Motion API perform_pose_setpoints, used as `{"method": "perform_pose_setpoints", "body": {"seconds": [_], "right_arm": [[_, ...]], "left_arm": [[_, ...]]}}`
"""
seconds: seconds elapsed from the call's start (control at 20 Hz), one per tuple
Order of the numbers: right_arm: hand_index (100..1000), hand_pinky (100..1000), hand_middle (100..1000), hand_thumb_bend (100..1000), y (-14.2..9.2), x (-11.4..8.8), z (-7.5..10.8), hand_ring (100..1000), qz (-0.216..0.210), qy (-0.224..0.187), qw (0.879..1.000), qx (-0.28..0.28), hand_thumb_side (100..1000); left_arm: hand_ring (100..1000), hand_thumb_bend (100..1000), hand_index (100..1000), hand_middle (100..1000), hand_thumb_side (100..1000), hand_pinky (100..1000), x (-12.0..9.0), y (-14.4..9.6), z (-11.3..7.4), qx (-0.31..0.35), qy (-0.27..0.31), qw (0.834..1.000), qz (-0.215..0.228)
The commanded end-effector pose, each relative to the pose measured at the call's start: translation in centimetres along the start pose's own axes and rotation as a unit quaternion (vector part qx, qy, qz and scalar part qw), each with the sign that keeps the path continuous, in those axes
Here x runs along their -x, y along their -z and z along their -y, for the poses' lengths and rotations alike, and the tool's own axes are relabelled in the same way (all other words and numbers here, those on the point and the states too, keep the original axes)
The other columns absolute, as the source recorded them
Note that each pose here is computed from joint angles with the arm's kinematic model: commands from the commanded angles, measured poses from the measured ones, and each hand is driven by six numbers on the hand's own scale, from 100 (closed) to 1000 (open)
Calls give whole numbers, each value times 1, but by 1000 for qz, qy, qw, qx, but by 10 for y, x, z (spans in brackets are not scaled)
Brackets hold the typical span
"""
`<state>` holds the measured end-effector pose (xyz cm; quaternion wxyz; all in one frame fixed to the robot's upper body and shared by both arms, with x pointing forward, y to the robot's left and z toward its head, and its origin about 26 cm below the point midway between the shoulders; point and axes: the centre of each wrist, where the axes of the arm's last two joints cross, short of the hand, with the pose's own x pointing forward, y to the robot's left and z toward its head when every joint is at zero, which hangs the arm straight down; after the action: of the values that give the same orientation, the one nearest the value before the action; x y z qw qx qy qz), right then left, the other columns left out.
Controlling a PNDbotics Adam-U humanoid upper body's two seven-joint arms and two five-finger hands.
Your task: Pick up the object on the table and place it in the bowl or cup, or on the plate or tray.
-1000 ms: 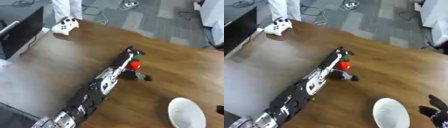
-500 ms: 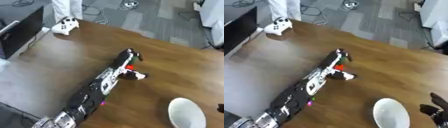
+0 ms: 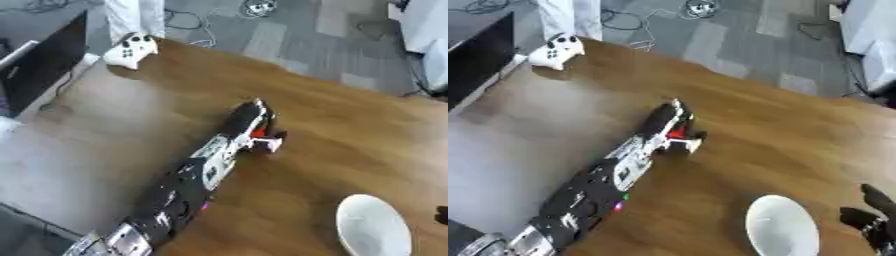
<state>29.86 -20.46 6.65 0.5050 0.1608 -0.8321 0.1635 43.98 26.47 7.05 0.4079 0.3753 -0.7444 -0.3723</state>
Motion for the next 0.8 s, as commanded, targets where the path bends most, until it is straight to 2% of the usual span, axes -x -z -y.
{"method": "perform_pose_setpoints", "body": {"seconds": [0.05,0.25,0.5,0.7,0.75,0.8], "right_arm": [[822,756,910,100,3,-7,1,724,13,0,1000,1,798],[818,754,909,100,3,-7,2,723,11,2,1000,1,802],[814,753,908,100,3,-7,2,723,11,2,1000,0,799],[815,753,908,100,3,-7,2,723,10,2,1000,-2,801],[815,753,909,100,2,-7,2,723,9,2,1000,-2,802],[815,754,909,100,2,-7,2,724,9,2,1000,-2,802]], "left_arm": [[100,341,168,100,100,348,0,-8,10,51,16,999,4],[100,416,140,100,100,306,-2,-7,8,76,25,997,12],[100,462,122,100,100,267,-6,-5,5,77,17,997,17],[100,468,121,100,100,272,-24,5,-3,58,7,997,47],[100,440,121,100,118,275,-32,9,-8,51,5,997,61],[100,467,120,100,100,280,-40,13,-12,45,4,996,74]]}}
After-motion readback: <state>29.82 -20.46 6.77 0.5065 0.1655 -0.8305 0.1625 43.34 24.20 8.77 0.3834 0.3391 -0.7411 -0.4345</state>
